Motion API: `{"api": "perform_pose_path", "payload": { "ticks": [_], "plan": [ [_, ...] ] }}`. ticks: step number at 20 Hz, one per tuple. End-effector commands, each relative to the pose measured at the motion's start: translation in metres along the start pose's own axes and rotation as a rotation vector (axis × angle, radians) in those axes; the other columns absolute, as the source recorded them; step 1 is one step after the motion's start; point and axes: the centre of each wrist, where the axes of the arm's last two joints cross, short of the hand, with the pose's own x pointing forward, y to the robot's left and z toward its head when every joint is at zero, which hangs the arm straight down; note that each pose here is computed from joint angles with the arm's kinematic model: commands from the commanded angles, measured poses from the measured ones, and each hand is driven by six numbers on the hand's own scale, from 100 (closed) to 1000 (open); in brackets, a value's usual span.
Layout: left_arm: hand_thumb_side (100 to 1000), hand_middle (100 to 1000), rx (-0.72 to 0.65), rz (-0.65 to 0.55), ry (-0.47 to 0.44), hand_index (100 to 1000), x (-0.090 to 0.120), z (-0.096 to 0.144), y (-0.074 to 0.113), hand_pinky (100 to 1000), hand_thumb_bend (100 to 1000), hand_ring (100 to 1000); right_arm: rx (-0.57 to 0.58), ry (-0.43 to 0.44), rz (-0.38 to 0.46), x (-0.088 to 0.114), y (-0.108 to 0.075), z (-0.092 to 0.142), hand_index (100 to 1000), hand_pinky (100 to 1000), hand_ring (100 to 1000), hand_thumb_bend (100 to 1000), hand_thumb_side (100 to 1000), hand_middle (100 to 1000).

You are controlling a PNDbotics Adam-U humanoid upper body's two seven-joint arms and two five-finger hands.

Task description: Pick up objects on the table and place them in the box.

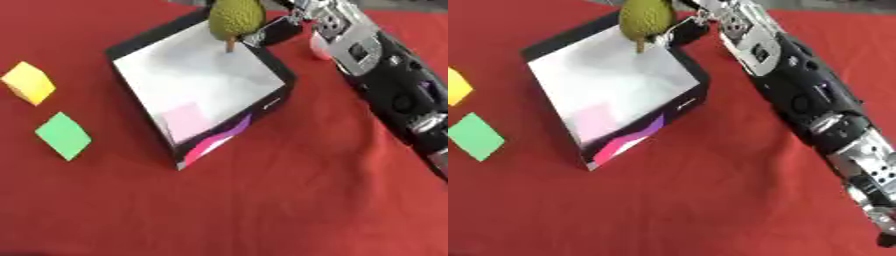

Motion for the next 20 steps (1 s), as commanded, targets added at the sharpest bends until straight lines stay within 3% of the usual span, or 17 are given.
{"api": "perform_pose_path", "payload": {
  "ticks": [1,13,17,18,19,20],
  "plan": [
    [603,691,-0.010,-0.028,-0.061,734,0.010,-0.007,0.004,711,100,854,-0.020,-0.054,0.011,0.012,-0.014,-0.006,666,689,400,281,100,382],
    [604,691,-0.052,0.003,-0.074,734,0.012,-0.009,-0.002,711,100,856,0.106,-0.070,-0.004,0.020,0.006,-0.012,681,702,417,228,100,400],
    [603,691,-0.056,0.005,-0.072,733,0.013,-0.009,-0.002,711,100,857,0.176,-0.088,0.029,0.021,0.011,-0.012,727,747,475,209,104,461],
    [600,691,-0.057,0.006,-0.072,733,0.013,-0.009,-0.002,711,100,857,0.197,-0.092,0.041,0.021,0.013,-0.011,751,767,501,239,100,487],
    [606,691,-0.058,0.006,-0.071,733,0.012,-0.009,-0.002,711,100,857,0.216,-0.096,0.054,0.020,0.014,-0.011,765,777,516,205,131,503],
    [608,691,-0.059,0.006,-0.068,733,0.012,-0.009,-0.002,711,100,858,0.232,-0.099,0.065,0.020,0.016,-0.010,822,809,586,201,157,577]
  ]
}}
